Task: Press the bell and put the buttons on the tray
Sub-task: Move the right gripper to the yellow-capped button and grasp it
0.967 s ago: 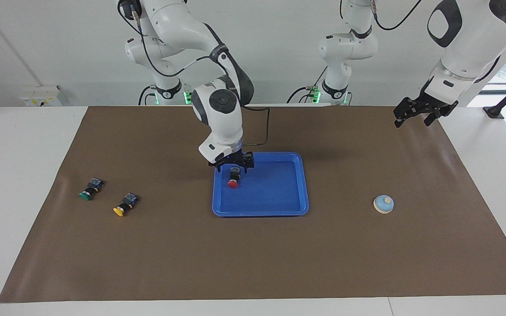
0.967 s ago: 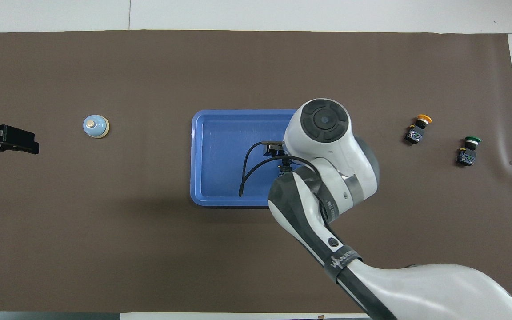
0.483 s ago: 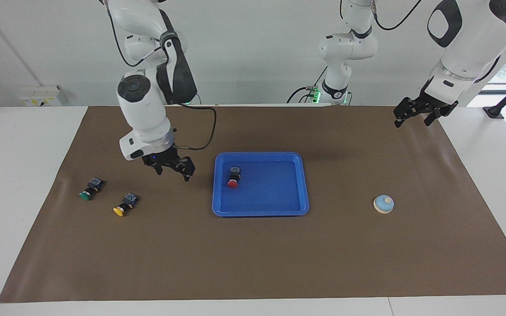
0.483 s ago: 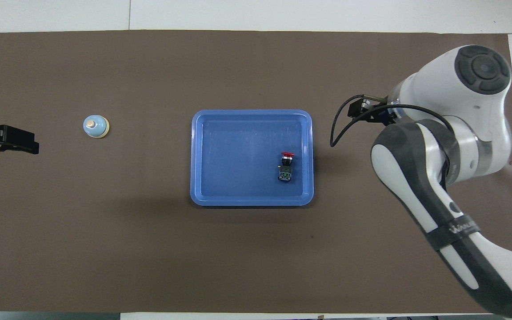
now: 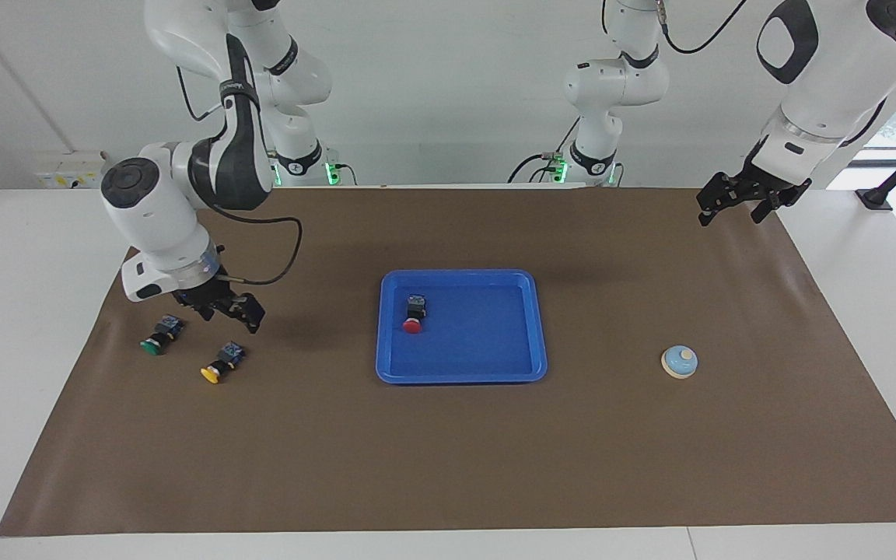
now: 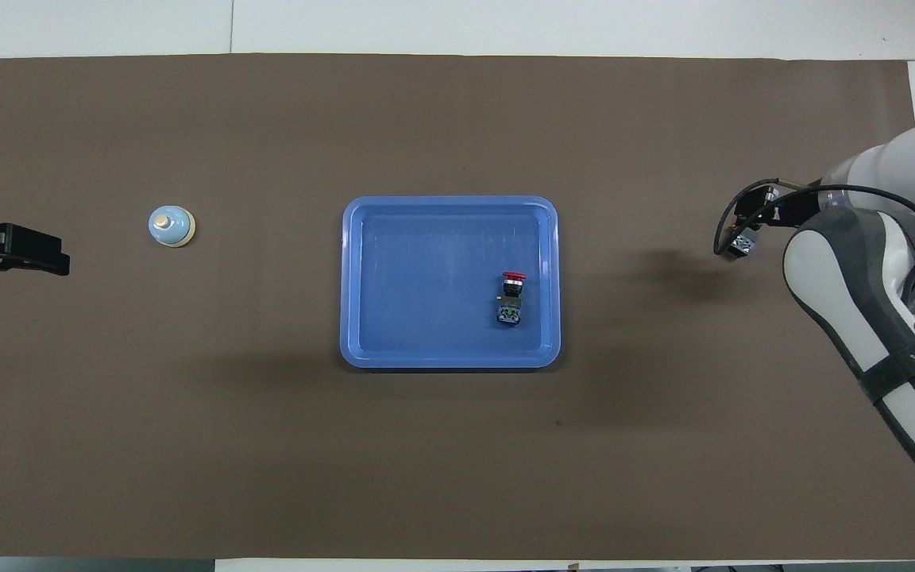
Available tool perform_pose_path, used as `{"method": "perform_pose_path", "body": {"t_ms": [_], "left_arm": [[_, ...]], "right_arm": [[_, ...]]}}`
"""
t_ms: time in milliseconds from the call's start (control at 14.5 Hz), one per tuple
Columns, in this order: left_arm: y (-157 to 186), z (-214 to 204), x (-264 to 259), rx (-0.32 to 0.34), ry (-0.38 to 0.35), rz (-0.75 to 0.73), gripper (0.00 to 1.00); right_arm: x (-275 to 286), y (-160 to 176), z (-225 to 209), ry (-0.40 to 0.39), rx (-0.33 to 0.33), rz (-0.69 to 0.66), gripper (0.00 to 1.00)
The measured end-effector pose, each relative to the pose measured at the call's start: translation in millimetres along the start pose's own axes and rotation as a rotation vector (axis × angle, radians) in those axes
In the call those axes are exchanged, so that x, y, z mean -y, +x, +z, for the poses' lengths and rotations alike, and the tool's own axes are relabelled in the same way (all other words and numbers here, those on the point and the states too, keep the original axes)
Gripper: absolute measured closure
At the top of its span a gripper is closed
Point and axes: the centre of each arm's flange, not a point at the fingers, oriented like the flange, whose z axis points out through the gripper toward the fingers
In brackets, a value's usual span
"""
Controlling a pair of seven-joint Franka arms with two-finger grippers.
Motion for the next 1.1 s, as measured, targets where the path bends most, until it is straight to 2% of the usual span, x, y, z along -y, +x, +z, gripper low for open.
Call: {"method": "perform_pose_path", "body": {"t_ms": [345,621,967,1036,1105], "left_arm": [[0.0,0.0,0.0,0.0,0.0,0.0,0.0],[0.0,0.0,0.0,0.0,0.0,0.0,0.0],[0.0,0.0,0.0,0.0,0.0,0.0,0.0],[0.0,0.0,0.0,0.0,0.0,0.0,0.0],[0.0,0.0,0.0,0.0,0.0,0.0,0.0]], "right_arm": [[-5.1,13.7,65.5,0.005,-0.012,0.012,0.0],[-3.8,11.8,84.4,0.012,-0.027,0.01,0.0],[-3.5,4.9,93.6,0.01,-0.016,0.006,0.0],[-3.5,4.8,93.8,0.01,-0.016,0.006,0.05],[-3.5,4.6,94.0,0.01,-0.015,0.006,0.19]]}}
